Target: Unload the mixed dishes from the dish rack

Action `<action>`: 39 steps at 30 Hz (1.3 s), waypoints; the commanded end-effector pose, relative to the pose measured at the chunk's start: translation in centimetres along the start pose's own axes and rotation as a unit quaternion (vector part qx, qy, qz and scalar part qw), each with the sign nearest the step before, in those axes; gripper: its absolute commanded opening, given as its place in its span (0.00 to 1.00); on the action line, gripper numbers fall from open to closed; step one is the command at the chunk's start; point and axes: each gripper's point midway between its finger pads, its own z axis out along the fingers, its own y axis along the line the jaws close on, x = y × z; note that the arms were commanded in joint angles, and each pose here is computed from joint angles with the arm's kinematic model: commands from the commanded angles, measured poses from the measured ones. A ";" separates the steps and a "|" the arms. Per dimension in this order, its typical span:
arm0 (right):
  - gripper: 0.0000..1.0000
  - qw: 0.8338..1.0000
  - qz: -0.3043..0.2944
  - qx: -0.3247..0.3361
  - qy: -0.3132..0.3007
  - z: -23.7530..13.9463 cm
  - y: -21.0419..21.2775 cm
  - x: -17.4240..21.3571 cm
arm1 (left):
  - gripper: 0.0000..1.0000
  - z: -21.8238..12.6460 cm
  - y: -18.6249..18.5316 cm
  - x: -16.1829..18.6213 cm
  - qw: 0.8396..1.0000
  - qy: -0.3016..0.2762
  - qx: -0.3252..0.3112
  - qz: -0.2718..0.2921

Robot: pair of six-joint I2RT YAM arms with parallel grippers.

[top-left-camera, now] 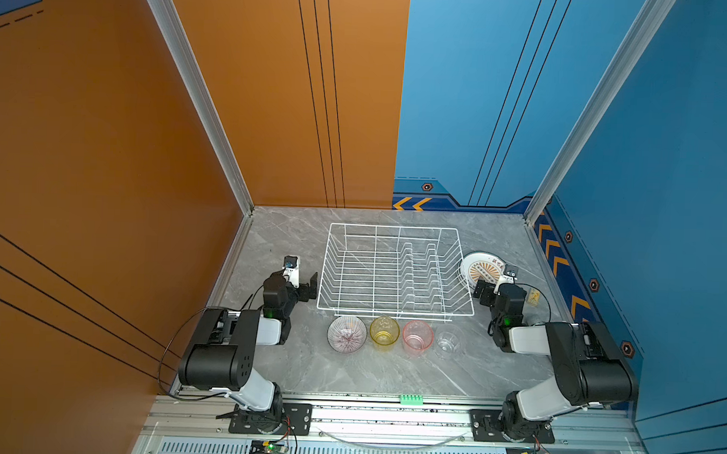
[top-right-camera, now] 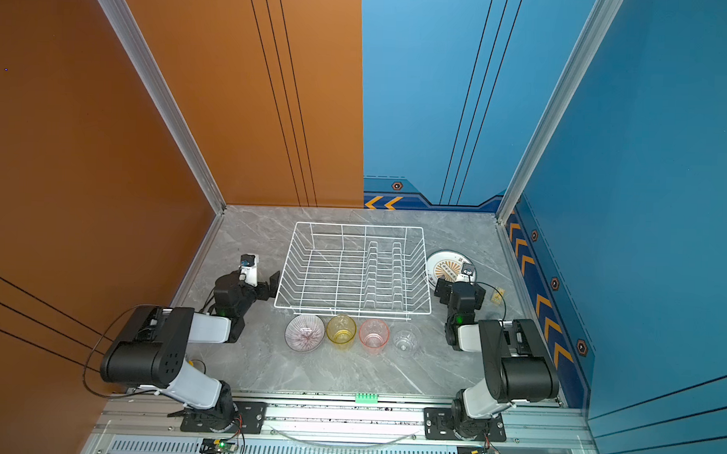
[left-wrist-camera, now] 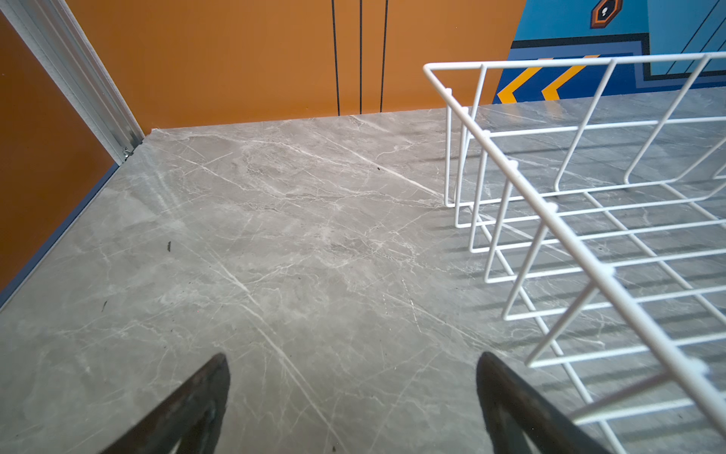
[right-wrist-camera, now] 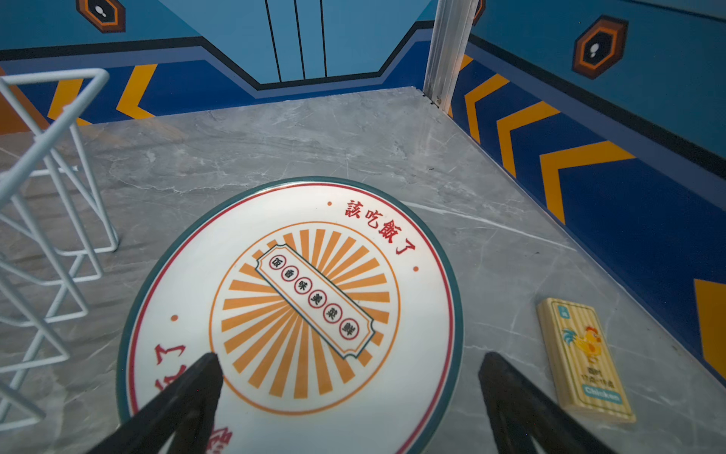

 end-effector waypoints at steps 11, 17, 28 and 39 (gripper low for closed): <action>1.00 1.000 -0.006 0.005 -0.021 -0.1 0.0 -0.9 | 0.98 0.1 0.3 0.2 1.000 0.004 -0.011 0.006; 1.00 1.000 -0.006 0.004 -0.021 -0.1 0.0 -0.9 | 0.98 0.2 0.3 0.2 1.000 0.004 -0.011 0.006; 1.00 1.000 -0.007 0.005 -0.021 -0.1 0.0 -0.9 | 0.98 0.2 0.3 0.2 1.000 0.005 -0.010 0.005; 1.00 1.000 -0.006 0.005 -0.022 -0.1 0.0 -0.9 | 0.98 0.3 0.6 0.3 1.000 0.010 -0.013 -0.002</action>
